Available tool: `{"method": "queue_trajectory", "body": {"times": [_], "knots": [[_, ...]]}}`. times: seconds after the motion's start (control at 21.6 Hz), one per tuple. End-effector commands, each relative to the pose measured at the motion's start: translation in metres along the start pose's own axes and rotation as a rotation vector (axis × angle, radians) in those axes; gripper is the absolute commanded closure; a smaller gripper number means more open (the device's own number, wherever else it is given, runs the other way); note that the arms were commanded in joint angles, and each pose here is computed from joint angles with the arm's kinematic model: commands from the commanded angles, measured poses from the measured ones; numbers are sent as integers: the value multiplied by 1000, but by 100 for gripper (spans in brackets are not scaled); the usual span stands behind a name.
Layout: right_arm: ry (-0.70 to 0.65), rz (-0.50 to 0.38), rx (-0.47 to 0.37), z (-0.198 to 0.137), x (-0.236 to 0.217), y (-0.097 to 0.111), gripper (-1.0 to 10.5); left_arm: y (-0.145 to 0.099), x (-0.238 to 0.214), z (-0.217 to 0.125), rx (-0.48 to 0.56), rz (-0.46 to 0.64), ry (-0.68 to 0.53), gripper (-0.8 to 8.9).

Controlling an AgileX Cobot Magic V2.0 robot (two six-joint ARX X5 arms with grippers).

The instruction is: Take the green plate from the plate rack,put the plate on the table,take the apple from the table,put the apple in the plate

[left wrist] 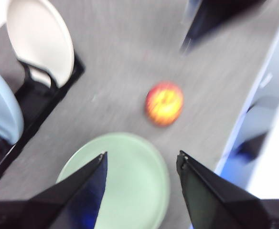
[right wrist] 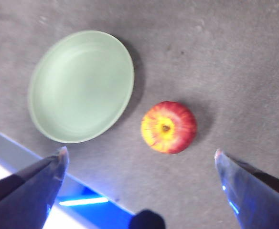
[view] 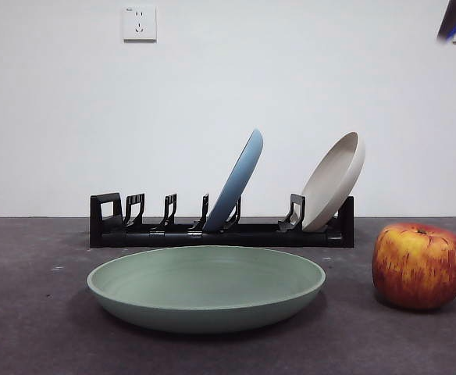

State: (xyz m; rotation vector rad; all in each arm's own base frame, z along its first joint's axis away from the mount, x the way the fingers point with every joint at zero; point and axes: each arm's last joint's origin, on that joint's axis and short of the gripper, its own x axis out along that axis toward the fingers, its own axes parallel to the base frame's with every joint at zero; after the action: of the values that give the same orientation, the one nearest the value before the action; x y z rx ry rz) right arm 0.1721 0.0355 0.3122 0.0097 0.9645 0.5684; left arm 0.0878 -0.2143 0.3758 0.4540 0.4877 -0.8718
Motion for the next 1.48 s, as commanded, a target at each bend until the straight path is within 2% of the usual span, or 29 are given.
{"method": "queue_trajectory", "body": {"times": [0.05, 0.19, 0.46, 0.74, 1.48], "knots": [[60, -25, -3, 9, 21, -3, 316, 5, -22, 1, -59, -63, -45, 562], [131, -63, -39, 19, 51, -3, 312, 13, -46, -3, -89, -68, -71, 562], [216, -119, -68, 26, 87, -2, 311, 17, -59, -18, -72, -72, 14, 562], [290, -105, -68, 25, 114, -1, 311, 16, -59, -26, -72, -112, 100, 562], [460, -147, -65, 16, 164, -5, 312, 15, -59, -26, -75, -132, 105, 562]]}}
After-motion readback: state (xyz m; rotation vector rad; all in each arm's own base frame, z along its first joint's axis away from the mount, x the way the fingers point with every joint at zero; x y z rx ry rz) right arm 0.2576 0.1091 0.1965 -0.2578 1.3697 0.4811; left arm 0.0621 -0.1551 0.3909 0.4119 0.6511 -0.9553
